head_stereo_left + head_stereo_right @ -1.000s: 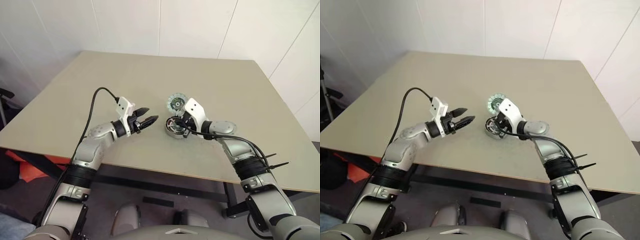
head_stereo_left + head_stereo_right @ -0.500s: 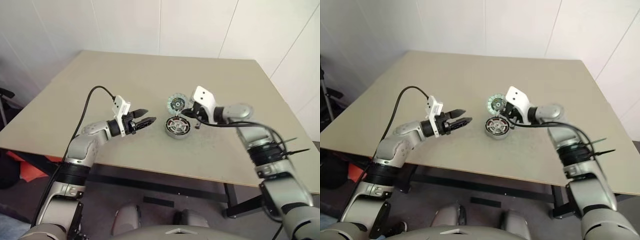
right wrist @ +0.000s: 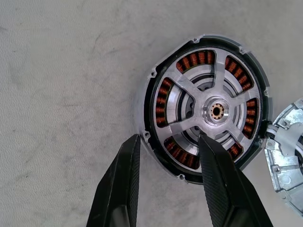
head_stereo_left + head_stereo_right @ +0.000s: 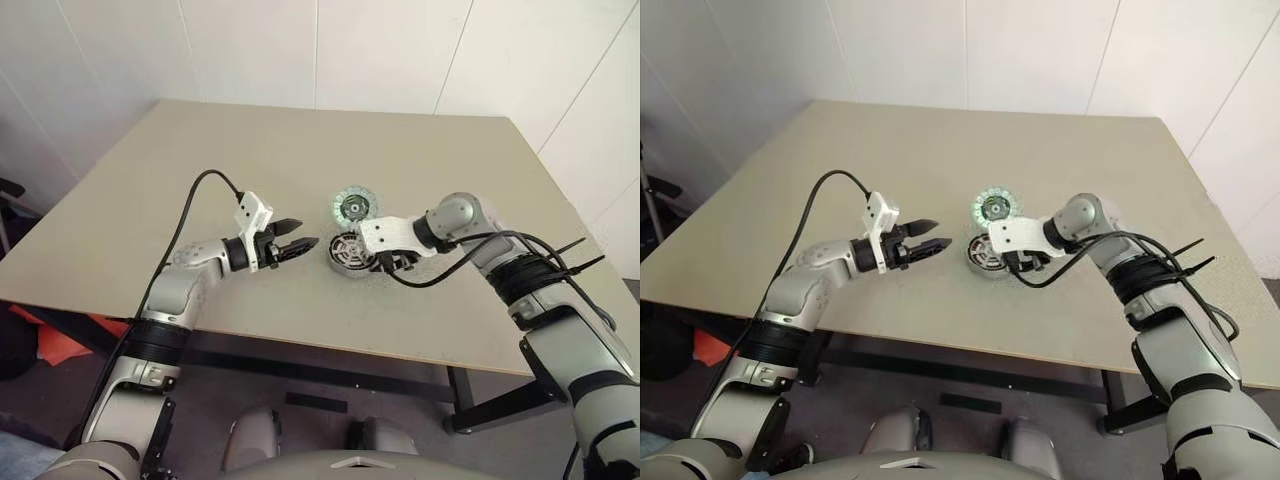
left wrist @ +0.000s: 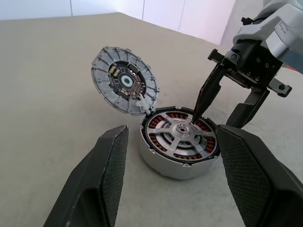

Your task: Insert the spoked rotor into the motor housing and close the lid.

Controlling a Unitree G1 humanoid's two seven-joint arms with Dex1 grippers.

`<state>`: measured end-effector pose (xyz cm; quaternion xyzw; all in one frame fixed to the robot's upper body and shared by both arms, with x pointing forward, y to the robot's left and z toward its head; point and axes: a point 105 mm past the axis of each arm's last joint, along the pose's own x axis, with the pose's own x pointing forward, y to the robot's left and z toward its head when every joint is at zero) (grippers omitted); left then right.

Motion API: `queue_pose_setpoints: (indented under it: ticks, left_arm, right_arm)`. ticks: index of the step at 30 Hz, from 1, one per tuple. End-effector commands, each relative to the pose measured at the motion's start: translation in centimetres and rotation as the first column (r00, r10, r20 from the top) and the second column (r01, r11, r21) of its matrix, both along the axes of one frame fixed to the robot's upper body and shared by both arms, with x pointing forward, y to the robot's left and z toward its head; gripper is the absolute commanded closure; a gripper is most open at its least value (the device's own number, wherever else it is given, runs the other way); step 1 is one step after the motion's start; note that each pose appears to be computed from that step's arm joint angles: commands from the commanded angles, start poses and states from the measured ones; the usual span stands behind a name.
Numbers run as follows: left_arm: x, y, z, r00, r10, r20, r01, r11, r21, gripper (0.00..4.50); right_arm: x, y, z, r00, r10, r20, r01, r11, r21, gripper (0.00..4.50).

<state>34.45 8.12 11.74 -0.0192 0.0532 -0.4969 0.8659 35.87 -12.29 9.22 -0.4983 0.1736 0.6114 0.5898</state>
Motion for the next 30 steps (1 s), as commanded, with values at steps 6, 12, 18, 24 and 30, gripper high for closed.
queue_pose_setpoints:
  ticks: [6, 12, 18, 24, 30]
  left_arm:
    - [0.3, 0.1, 1.0, 0.998, 0.015, 0.055, -0.015, 1.000, 0.005, 1.39]
    - [0.2, -0.2, 0.7, 0.998, 0.011, 0.054, -0.011, 1.000, 0.008, 1.39]
    - [0.3, -0.1, 0.4, 0.999, 0.017, 0.052, -0.017, 1.000, 0.012, 1.39]
    - [0.5, 0.3, 0.5, 0.998, 0.032, 0.060, -0.033, 0.999, 0.018, 1.39]
    - [0.7, 0.7, 0.5, 0.997, 0.047, 0.067, -0.049, 0.999, 0.024, 1.39]
  right_arm:
    - [0.5, 0.2, 1.4, 0.991, 0.109, 0.076, -0.104, 0.992, -0.071, 2.34]
    - [0.8, -0.6, 1.3, 0.988, 0.131, 0.085, -0.121, 0.985, -0.119, 2.34]
    - [0.2, -1.4, 0.7, 0.982, 0.179, 0.066, -0.165, 0.971, -0.175, 2.34]
    - [-1.2, -0.3, -0.6, 0.967, 0.254, 0.022, -0.246, 0.951, -0.188, 2.34]
    - [-1.7, 0.5, -1.0, 0.959, 0.284, 0.020, -0.276, 0.944, -0.181, 3.49]
